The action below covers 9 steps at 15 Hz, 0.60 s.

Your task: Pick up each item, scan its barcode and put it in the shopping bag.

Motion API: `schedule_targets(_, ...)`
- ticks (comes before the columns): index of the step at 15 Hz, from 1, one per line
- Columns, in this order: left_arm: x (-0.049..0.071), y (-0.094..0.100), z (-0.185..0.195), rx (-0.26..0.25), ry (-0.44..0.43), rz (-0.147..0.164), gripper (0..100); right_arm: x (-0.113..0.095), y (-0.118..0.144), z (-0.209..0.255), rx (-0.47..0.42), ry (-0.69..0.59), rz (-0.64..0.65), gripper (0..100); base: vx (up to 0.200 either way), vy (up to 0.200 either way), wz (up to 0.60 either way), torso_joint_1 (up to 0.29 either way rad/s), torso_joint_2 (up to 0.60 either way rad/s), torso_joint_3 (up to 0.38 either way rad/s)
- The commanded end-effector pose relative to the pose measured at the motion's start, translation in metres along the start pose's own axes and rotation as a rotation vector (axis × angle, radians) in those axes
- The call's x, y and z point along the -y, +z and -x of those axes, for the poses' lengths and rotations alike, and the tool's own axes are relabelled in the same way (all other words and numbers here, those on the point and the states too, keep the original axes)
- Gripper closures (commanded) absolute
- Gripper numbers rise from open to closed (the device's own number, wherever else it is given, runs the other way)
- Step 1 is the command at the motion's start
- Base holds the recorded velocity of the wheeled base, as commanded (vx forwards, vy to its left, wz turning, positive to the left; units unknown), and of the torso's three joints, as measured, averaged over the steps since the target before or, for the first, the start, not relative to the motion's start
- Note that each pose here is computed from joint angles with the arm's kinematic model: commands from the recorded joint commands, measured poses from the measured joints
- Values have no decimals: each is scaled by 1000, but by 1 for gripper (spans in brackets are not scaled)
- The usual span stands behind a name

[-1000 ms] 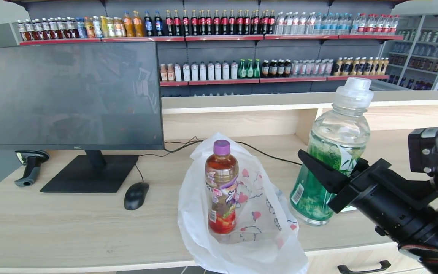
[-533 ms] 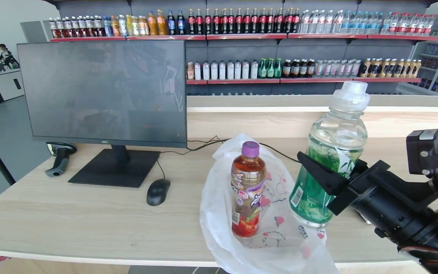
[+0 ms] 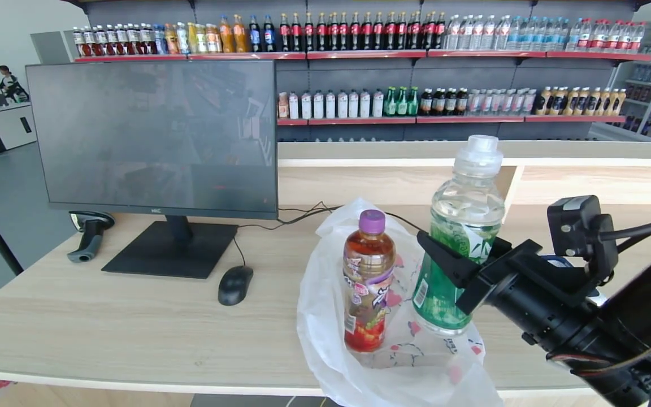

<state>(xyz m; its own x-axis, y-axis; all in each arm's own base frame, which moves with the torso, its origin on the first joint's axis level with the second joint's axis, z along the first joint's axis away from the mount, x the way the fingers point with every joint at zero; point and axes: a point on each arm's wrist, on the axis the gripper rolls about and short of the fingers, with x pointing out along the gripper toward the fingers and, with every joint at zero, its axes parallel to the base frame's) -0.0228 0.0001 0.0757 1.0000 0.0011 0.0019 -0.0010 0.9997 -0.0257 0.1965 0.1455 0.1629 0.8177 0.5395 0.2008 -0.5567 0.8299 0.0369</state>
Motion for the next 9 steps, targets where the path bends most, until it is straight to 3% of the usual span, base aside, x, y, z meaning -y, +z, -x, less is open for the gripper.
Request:
schedule_targets(1, 0, 0, 0, 1, 0, 0, 0, 1, -4, -9, -4, -5, 5, 100, 0, 0, 0, 0, 0, 0)
schedule_targets(9, 0, 0, 0, 1, 0, 2, 0, 3, -25, -22, -66, -14, 43, 100, 0, 0, 0, 0, 0, 0)
